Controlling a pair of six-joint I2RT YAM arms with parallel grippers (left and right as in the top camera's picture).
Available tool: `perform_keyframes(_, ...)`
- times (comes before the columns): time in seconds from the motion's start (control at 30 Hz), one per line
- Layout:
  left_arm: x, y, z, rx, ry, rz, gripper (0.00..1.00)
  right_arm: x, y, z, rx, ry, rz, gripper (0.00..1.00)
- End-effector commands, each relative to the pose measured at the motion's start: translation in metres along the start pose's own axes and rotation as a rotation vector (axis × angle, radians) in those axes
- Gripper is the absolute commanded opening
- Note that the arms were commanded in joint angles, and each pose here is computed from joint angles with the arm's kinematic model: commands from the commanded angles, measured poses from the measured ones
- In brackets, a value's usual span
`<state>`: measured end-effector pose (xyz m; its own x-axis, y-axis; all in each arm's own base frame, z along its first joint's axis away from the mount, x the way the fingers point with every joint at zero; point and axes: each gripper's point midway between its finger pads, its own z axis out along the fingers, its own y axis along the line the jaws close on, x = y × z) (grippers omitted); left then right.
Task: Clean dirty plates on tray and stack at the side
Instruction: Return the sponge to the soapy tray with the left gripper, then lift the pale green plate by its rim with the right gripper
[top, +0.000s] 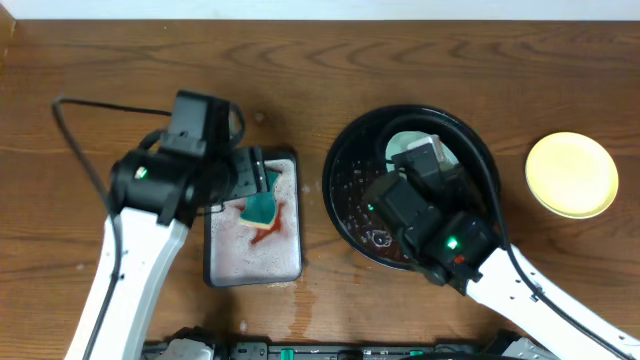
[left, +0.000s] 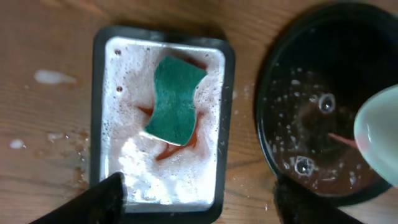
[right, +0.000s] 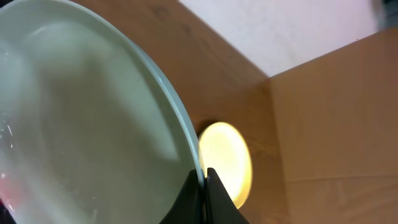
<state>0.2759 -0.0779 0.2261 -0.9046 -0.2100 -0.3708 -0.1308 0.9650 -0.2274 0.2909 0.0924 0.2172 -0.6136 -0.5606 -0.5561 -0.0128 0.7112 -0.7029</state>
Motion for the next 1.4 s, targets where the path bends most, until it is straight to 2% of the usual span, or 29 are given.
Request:
perform_keyframes(0.0,-0.002,-0.002,-0.013,0.028,-0.043,0.011,0.85,-0.011,-0.017,-0.010,0.089,-0.048,-0.034,0.01)
perform_keyframes(0.3,-0.003,-0.002,-0.015,0.031,-0.051,0.011,0.85,-0.016,-0.008,-0.019,0.066,-0.080,-0.110,0.01)
perform_keyframes(1.37,-0.003,-0.002,-0.015,0.031,-0.051,0.011,0.86,-0.017,-0.005,-0.022,0.060,-0.089,-0.113,0.01)
